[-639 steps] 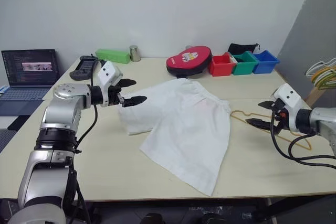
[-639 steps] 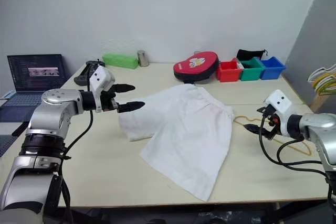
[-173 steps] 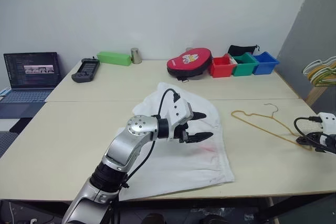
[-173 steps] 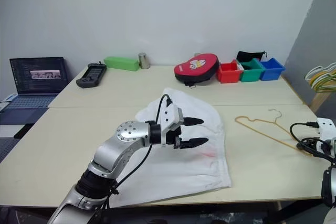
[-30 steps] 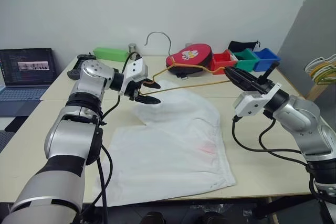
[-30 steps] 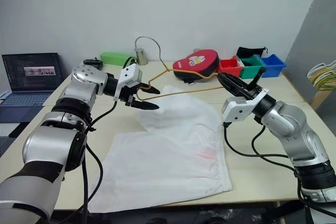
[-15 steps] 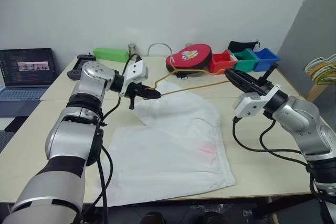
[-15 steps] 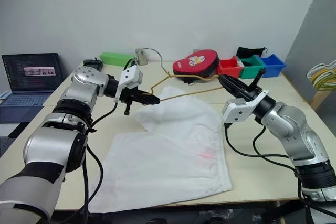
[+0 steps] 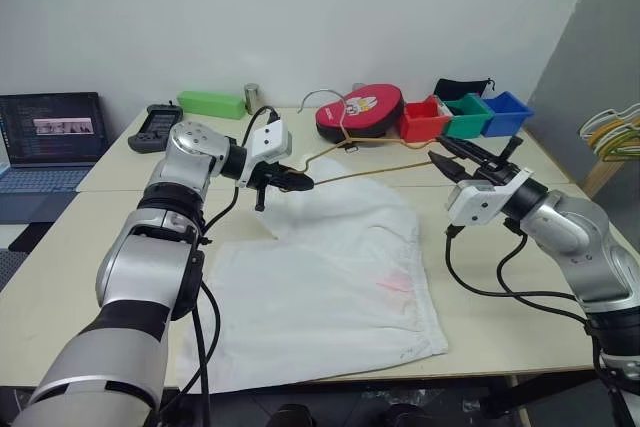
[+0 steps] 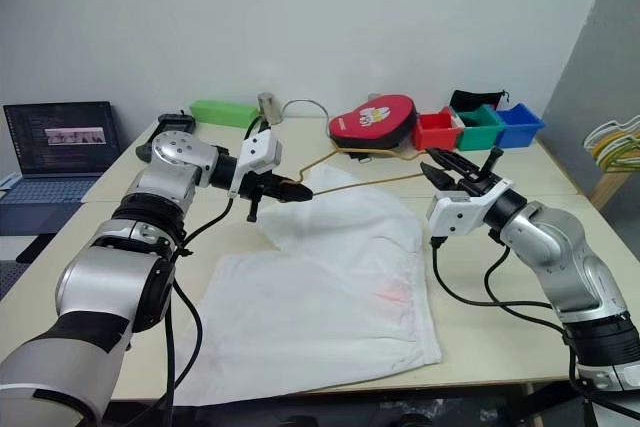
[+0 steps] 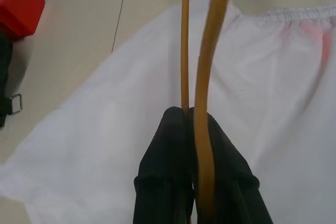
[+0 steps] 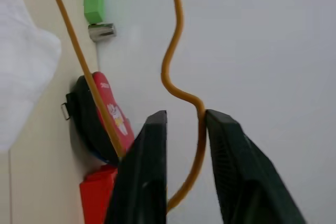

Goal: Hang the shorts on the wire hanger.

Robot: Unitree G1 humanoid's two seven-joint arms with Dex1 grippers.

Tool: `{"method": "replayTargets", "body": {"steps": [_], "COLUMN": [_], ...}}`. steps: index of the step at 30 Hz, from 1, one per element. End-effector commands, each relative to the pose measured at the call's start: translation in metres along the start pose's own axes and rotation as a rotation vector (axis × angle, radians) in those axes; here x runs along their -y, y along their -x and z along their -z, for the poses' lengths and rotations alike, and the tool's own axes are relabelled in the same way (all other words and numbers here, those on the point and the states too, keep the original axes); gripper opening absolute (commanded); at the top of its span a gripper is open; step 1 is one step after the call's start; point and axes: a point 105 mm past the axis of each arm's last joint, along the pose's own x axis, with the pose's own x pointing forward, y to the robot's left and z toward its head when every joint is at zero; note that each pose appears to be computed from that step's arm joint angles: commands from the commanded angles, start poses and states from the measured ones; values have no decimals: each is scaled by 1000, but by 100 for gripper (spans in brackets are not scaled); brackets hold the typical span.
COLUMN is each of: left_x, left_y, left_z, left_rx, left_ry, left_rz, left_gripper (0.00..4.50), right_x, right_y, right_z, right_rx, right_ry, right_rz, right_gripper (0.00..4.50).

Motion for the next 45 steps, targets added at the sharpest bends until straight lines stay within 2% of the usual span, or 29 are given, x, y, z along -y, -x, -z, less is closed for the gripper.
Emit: {"method": "replayTargets", "body": {"steps": [1,10,13,18,25,35,38,45], "left_x": [-10,-29,-27,-23,-16,-9,-9,-8], "left_y": [1,-4,-12,-21,-27,-33,-33,-35], "left_z": [-6,3,-8,-28,-39,-42,-42,-42], "left_rx": [-16,-135,-144,-127,-87,-74,-79,-86], "left_ry": [-70,-320,-505,-687,-731,-744,-745,-748], "left_rz": [-83,-338,-361,-361,-351,-343,-343,-339], "left_gripper": [0,0,0,0,0,0,0,0], "right_x": [5,-6,-8,-18,-19,-17,-21,-22], "right_y": [7,18,16,15,13,0,3,9], "right_z": [7,13,17,31,45,41,42,50], "right_rx": [-39,-165,-232,-335,-412,-398,-403,-434], "right_ry": [-21,-246,-258,-243,-209,-175,-174,-125], "right_rz": [-33,-143,-178,-241,-290,-318,-332,-348], "right_gripper": [246,442,448,448,448,448,397,210]}}
